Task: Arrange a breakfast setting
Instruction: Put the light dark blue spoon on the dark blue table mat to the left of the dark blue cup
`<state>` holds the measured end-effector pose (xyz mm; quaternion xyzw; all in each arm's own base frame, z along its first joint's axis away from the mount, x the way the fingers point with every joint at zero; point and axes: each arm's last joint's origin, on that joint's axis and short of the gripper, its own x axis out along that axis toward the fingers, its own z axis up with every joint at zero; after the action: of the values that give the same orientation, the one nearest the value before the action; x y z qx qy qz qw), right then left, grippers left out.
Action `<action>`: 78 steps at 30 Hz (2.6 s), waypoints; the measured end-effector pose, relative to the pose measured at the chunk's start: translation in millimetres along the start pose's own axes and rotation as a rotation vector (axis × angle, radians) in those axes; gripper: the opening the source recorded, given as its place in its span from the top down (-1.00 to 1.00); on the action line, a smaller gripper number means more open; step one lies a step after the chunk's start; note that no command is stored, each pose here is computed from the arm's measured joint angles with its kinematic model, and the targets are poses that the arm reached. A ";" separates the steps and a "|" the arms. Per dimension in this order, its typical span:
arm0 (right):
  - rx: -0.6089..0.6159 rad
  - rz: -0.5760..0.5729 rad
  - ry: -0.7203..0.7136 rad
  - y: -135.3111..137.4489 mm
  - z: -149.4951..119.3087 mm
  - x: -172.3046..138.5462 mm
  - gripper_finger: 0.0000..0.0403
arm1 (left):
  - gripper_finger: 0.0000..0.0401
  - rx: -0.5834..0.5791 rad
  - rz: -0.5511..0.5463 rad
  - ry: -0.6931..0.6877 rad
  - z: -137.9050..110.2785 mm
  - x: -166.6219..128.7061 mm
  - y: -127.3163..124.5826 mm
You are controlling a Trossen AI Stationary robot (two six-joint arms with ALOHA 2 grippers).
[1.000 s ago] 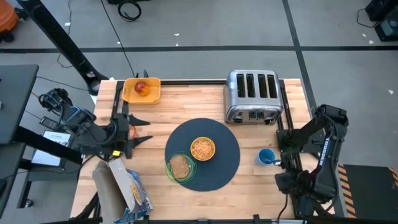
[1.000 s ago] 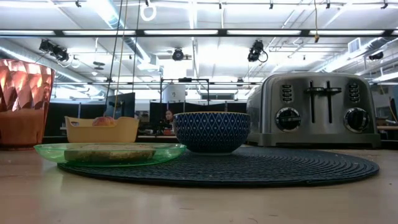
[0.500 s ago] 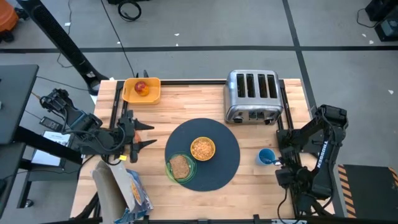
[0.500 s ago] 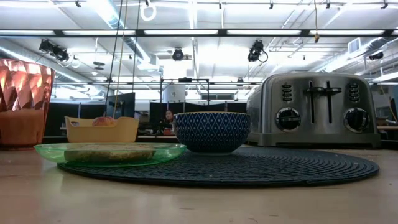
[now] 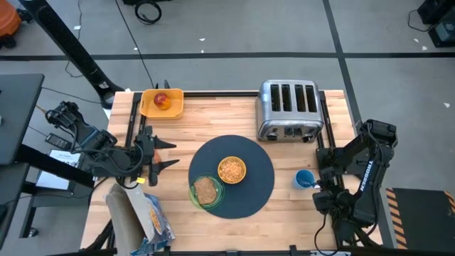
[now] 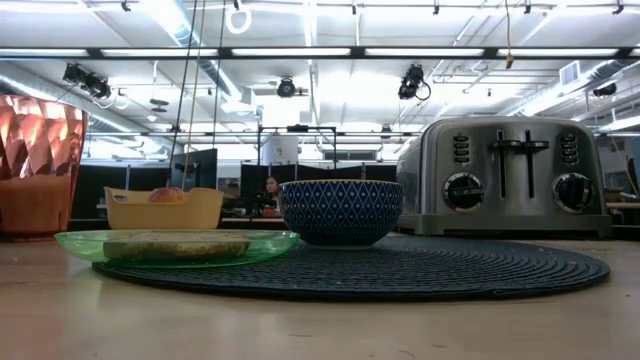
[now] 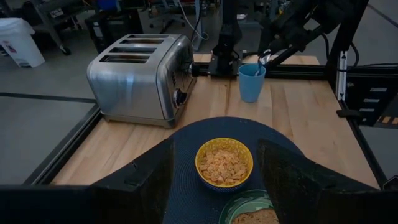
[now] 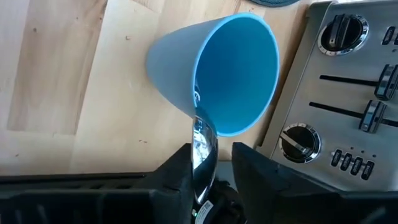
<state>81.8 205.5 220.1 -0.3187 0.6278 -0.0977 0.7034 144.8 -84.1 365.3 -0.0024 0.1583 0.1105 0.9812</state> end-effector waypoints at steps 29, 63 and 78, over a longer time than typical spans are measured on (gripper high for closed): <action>-0.044 0.039 0.047 -14.5 18.4 0.4 0.81 | -0.15 0.001 0.000 0.000 -0.1 0.0 0.0; 0.003 0.097 0.074 -48.5 56.6 1.7 0.91 | -0.15 0.002 -0.040 0.015 -0.6 0.1 -1.2; 0.032 0.207 0.095 -71.1 75.5 -6.0 0.92 | -0.15 0.001 -0.060 0.021 -0.8 0.0 -1.8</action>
<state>170.7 178.0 266.3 -0.2360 0.6883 -0.0495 0.6841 144.9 -85.9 364.4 -0.0078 0.1686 0.0808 0.9823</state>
